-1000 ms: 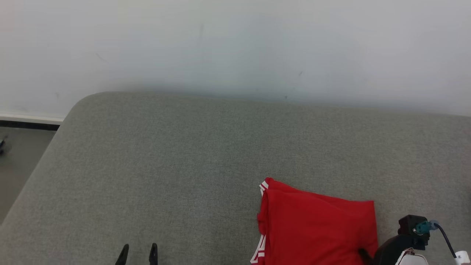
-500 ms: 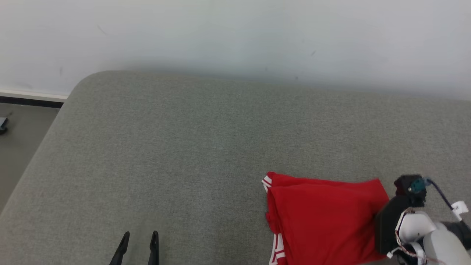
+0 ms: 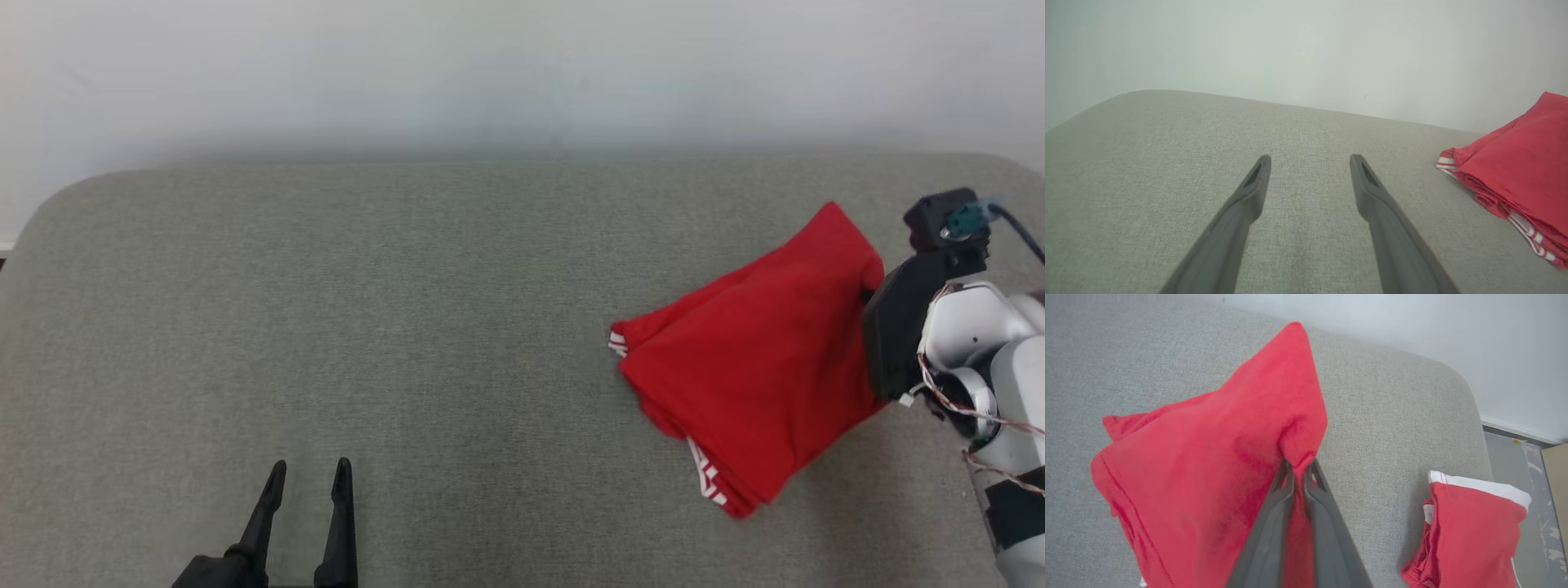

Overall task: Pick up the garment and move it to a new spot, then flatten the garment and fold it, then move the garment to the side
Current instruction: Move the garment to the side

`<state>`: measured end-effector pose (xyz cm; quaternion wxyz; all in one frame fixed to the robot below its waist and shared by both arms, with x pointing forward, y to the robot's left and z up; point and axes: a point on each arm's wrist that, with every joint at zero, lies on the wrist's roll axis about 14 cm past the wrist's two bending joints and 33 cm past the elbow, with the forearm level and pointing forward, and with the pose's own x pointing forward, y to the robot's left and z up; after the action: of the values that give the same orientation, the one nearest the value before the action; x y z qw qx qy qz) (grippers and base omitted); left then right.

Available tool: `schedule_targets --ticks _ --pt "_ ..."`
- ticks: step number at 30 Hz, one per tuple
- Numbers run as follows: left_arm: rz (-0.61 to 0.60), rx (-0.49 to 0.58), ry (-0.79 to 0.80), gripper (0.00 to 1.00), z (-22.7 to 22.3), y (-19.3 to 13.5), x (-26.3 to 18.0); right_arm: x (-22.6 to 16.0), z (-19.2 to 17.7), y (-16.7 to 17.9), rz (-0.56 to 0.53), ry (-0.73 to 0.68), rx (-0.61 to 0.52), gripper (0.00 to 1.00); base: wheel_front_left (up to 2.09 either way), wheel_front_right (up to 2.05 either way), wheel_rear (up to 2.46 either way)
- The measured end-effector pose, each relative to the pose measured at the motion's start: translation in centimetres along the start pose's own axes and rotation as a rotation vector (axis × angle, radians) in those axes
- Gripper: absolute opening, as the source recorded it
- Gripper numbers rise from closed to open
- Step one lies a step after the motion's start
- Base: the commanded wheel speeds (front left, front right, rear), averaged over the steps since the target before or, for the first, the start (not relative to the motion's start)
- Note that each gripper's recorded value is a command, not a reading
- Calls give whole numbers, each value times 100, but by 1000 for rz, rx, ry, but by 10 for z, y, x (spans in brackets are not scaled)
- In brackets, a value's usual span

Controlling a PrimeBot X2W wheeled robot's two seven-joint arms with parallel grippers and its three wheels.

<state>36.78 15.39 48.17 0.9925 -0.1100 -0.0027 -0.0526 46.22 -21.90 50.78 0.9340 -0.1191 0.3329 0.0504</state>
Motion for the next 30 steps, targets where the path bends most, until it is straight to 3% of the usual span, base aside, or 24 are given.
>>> schedule_targets --ticks 16,25,30 --pt "-215 -11 36 100 -24 -64 65 -22 -18 -122 -273 12 116 0 0 0 0" --pt "-260 -2 59 100 -42 -76 85 -33 -36 -172 -417 36 149 0 0 0 0" --pt "-304 7 80 100 -55 -83 94 -42 -53 -197 -515 78 110 0 0 0 0"
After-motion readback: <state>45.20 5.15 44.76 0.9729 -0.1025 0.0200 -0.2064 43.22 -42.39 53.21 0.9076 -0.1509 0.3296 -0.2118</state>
